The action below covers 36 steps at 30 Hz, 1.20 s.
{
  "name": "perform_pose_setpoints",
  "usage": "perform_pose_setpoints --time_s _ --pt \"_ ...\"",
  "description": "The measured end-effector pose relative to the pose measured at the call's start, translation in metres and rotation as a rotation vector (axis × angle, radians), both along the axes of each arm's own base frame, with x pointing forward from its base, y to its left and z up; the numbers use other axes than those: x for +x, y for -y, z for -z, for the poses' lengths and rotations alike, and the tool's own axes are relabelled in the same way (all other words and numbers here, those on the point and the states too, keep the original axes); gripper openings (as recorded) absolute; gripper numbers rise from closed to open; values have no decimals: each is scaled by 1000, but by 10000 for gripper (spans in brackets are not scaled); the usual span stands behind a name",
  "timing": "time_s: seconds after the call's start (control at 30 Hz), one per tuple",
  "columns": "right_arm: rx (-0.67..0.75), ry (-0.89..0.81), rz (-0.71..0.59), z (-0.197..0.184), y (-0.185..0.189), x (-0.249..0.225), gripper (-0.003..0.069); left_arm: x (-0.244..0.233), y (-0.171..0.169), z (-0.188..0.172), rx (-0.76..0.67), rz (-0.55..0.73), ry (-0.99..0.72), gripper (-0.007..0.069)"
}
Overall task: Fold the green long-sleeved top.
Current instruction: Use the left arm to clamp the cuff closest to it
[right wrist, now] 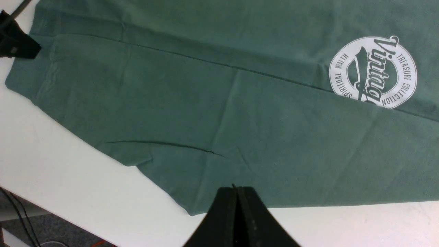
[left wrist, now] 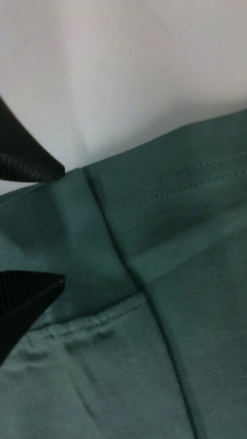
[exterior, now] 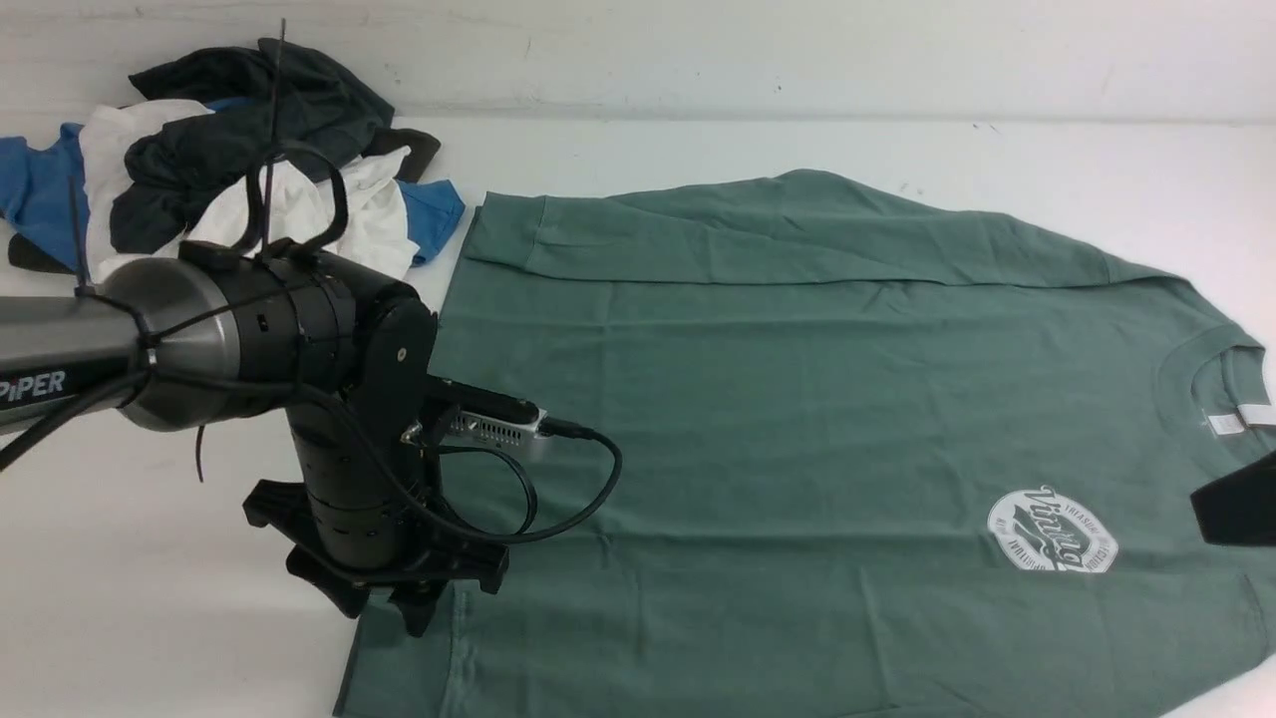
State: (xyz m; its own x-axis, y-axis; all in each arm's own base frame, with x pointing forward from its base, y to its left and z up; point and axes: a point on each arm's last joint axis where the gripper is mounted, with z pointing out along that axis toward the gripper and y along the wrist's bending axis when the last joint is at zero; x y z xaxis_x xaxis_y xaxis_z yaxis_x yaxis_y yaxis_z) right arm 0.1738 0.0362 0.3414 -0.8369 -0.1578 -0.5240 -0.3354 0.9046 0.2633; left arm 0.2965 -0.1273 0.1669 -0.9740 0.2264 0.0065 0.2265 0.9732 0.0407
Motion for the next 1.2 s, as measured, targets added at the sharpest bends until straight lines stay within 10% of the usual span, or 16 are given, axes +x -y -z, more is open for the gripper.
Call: perform_pose_setpoints --time_s 0.47,0.77,1.2 --pt "0 0 -1 0 0 0 -15 3 2 11 12 -27 -27 326" --pt "-1 1 -2 0 0 0 -15 2 3 12 9 -28 -34 35" --pt "4 4 -9 0 -1 0 -15 -4 -1 -18 17 -23 -19 16"
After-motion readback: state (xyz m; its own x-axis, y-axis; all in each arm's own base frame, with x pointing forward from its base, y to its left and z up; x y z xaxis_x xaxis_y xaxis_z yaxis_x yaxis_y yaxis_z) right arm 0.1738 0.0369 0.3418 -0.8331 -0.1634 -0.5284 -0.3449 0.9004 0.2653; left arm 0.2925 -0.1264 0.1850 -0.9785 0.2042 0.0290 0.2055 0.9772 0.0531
